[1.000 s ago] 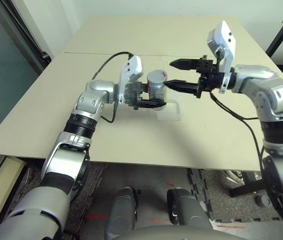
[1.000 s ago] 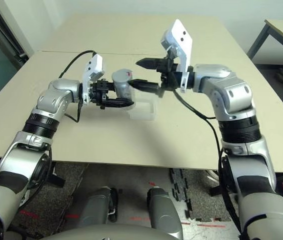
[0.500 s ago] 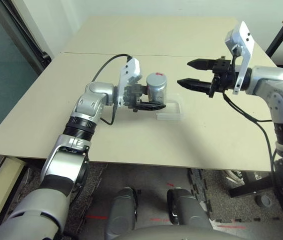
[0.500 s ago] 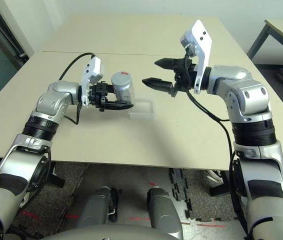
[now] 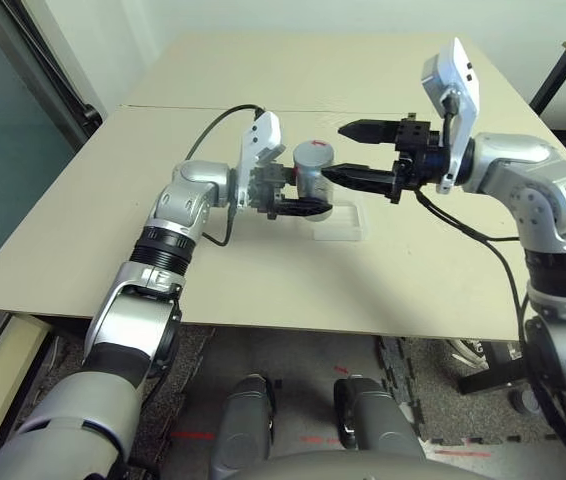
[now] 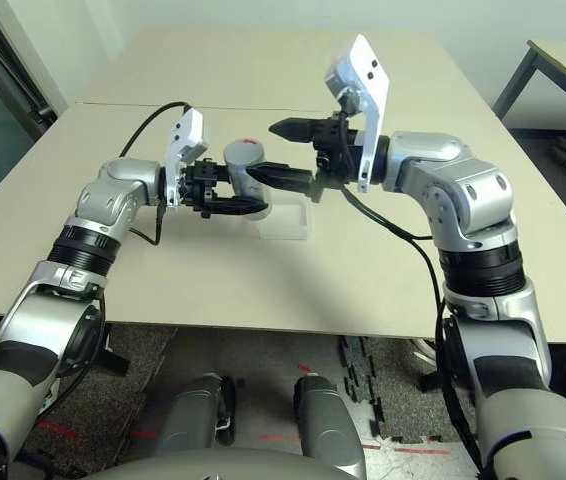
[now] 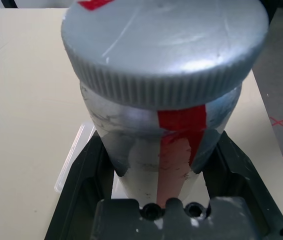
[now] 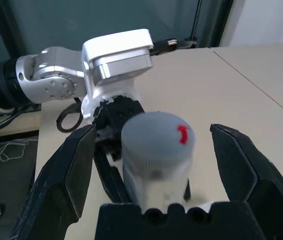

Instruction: Pour the medicine from the bottle into the box.

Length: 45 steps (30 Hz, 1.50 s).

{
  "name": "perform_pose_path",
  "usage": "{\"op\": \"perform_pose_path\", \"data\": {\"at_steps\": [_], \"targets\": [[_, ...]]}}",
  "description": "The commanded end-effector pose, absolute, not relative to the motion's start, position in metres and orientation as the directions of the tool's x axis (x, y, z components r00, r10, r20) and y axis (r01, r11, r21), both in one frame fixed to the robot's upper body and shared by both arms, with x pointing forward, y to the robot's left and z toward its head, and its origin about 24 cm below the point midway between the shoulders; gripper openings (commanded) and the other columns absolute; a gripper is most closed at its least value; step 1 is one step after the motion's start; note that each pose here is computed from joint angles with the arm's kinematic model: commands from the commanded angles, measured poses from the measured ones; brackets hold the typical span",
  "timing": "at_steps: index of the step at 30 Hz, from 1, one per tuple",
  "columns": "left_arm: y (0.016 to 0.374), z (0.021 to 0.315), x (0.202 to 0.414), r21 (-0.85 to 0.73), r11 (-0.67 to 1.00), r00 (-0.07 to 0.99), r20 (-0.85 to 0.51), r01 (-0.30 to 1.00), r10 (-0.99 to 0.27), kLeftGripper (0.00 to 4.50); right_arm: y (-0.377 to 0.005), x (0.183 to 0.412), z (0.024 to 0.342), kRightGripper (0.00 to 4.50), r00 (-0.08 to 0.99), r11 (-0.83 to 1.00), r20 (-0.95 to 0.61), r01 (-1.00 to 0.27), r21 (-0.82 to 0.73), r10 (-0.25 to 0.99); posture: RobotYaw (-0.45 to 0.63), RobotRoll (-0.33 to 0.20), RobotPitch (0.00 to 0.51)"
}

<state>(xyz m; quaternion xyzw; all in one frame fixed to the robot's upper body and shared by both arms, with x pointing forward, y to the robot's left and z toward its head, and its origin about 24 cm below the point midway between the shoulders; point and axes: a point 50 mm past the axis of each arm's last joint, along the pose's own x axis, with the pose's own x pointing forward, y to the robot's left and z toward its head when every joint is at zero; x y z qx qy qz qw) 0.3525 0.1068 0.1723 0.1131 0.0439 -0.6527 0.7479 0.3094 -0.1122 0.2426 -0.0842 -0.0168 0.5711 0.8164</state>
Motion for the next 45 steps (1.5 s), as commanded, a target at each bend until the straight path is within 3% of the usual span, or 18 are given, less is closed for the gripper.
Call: {"op": "perform_pose_path", "data": {"at_steps": [1, 23, 45], "targets": [[0.103, 0.174, 0.353, 0.125, 0.101, 0.127, -0.23, 0.987, -0.965, 2.68, -0.103, 0.312, 0.245, 4.5, 0.335, 0.316, -0.077, -0.931, -0.185, 0.939, -0.04, 0.0, 0.064], [0.098, 0.174, 0.351, 0.129, 0.079, 0.107, -0.231, 0.989, -0.967, 2.68, -0.095, 0.328, 0.235, 4.5, 0.365, 0.335, -0.122, -0.919, -0.21, 0.923, -0.04, 0.0, 0.065], [0.109, 0.171, 0.351, 0.119, 0.116, 0.141, -0.232, 0.986, -0.962, 2.68, -0.174, 0.322, 0.235, 4.5, 0.59, 0.572, -0.119, -0.805, -0.158, 0.798, -0.05, 0.0, 0.063]]}}
